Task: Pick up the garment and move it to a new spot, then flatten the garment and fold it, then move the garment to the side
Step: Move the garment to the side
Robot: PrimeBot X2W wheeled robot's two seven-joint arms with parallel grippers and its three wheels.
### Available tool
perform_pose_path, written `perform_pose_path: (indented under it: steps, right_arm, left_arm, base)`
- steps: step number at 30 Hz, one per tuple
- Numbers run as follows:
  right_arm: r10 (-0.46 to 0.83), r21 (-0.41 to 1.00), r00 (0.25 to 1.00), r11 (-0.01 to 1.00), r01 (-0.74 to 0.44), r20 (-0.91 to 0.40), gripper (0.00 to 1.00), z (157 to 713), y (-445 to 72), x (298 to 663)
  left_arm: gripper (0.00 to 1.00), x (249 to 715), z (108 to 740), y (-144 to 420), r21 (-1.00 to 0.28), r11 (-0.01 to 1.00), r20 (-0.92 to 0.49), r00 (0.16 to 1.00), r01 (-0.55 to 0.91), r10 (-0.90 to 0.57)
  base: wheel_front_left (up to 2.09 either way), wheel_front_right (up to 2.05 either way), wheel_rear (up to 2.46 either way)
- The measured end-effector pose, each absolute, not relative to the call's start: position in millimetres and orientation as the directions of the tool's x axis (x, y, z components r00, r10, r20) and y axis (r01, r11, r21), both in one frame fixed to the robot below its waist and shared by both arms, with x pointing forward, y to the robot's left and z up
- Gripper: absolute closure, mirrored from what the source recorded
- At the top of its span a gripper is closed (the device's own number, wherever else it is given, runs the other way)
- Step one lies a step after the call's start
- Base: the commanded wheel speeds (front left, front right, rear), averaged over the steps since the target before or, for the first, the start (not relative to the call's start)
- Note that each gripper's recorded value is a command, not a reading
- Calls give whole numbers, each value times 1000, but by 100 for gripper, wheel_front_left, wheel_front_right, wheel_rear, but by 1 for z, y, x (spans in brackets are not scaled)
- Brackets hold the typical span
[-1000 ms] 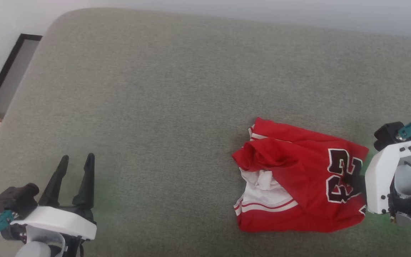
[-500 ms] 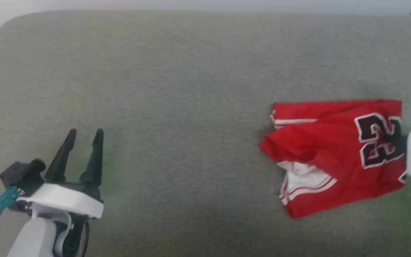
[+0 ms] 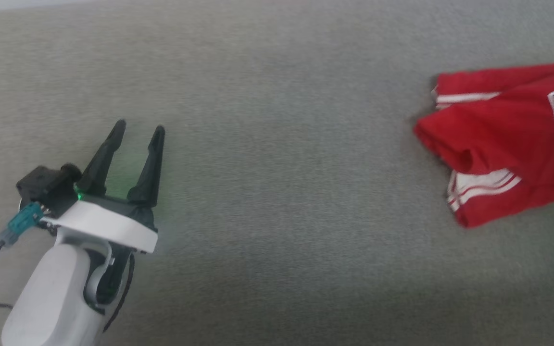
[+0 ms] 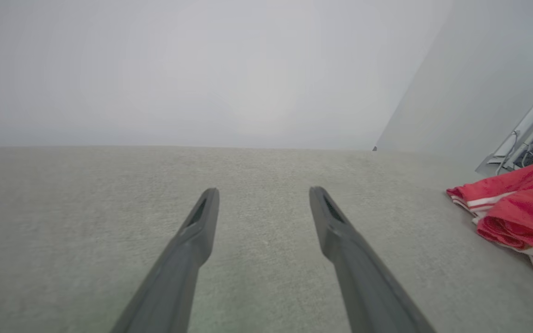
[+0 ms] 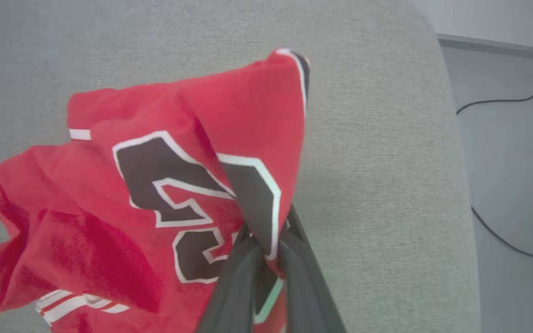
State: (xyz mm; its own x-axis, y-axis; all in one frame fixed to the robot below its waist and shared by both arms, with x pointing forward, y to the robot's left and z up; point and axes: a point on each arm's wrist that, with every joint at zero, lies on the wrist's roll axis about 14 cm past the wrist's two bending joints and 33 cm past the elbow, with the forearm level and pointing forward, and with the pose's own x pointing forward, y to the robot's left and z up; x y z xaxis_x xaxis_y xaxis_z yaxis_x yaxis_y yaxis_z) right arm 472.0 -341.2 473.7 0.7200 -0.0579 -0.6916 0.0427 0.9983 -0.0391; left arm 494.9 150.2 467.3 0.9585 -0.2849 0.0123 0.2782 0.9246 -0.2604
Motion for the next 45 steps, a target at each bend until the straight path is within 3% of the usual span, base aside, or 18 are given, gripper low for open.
perform_pose_path:
  steps: [7,16,25,35,36,38,39,41,45]
  right_arm:
    - [-225,-166,768,974,156,-599,100,496,-401,470]
    - [-392,-361,765,906,223,-511,100,505,-457,466]
    - [-454,-451,769,859,242,-450,100,492,-482,482]
    - [-431,-424,733,880,213,-527,100,433,-468,496]
    - [-430,-421,737,881,216,-522,71,433,-467,497]
    - [-431,-422,737,880,216,-521,51,433,-468,499]
    - [-431,-421,738,880,218,-519,51,432,-468,499]
    - [-435,-420,738,879,225,-516,0,434,-469,498]
    - [-450,-408,748,875,261,-487,0,446,-476,498]
  left_arm:
    - [0,521,460,101,-270,876,29,912,400,-408]
    - [0,543,445,49,-289,807,35,848,515,-529]
    - [0,557,424,26,-304,769,22,811,563,-585]
    - [0,565,419,32,-323,766,24,814,555,-580]
    - [0,565,419,34,-322,769,23,816,553,-577]
    - [0,566,420,39,-315,774,23,820,548,-572]
    - [0,567,421,42,-309,779,25,823,546,-567]
    - [0,570,425,48,-300,790,30,833,535,-553]
    - [0,573,434,62,-273,817,46,855,508,-516]
  base:
    - [0,0,0]
    - [0,0,0]
    - [0,0,0]
    - [0,0,0]
    - [0,0,0]
    - [0,0,0]
    - [0,0,0]
    - [0,0,0]
    - [0,0,0]
